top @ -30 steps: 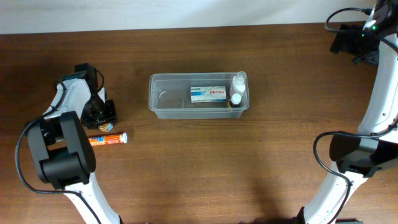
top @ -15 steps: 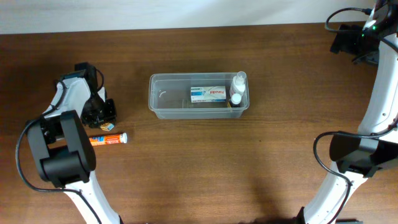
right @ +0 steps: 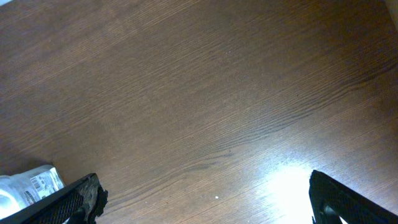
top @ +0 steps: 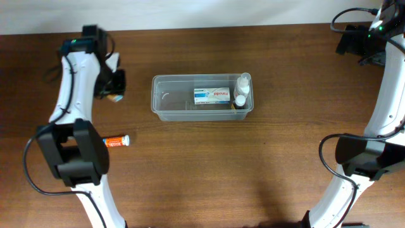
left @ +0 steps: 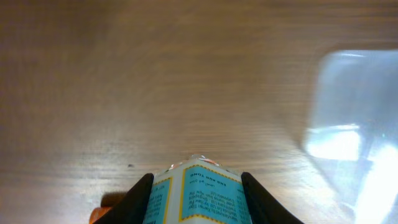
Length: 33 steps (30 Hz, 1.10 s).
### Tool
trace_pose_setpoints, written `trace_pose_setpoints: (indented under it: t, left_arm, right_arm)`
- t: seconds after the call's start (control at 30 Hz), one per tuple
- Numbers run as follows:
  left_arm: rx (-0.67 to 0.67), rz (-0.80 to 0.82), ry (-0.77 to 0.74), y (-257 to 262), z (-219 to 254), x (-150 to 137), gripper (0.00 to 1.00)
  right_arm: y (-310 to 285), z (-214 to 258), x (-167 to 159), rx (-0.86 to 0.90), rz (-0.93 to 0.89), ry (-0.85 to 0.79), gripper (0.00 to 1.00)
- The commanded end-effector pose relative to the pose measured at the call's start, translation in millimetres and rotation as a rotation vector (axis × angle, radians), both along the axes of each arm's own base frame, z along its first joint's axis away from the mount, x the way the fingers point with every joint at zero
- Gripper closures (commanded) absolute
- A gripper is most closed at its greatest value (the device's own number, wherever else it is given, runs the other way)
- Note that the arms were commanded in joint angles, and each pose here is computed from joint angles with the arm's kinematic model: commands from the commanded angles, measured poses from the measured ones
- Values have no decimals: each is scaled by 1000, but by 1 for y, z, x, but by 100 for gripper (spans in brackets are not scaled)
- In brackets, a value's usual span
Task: Pack container
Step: 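Close left gripper on the orange-capped jar and lift it, then carry the jar over the container's left end and lower it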
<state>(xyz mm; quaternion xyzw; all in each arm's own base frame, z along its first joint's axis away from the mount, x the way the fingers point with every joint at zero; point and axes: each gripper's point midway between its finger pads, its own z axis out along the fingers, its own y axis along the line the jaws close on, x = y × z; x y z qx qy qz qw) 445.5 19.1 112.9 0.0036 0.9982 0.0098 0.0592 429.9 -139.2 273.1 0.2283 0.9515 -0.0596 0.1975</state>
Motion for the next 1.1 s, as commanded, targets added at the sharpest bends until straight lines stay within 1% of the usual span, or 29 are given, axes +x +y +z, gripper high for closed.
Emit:
trace_pose_setpoints:
  t: [0.0,0.1,0.27,0.3,0.4,0.53,0.67,1.07]
  left_arm:
    - [9,-209,-157,-46,63,11,69]
    - [10,-303,-192,-77,74,10,68]
    - [11,-458,-190,-125,71,3,68]
    - [12,-480,-194,-132,72,2,65]
    - [11,-531,-217,-150,73,3,64]
    - [8,-547,-235,-159,73,4,64]
    - [8,-547,-215,-158,65,2,64]
    - [-11,-555,-148,-161,5,-6,64]
  right_arm:
    - [-2,6,-2,-16,-3,-11,2]
    - [-2,6,-2,-16,-3,-11,2]
    - [-2,6,-1,-16,-3,-12,2]
    - [-2,6,-2,-16,-3,-11,2]
    - [-2,6,-2,-16,-3,-11,2]
    - [-2,6,-2,-16,-3,-11,2]
    - [-2,6,-2,-16,-3,-11,2]
    - [-2,6,-2,-16,-3,-11,2]
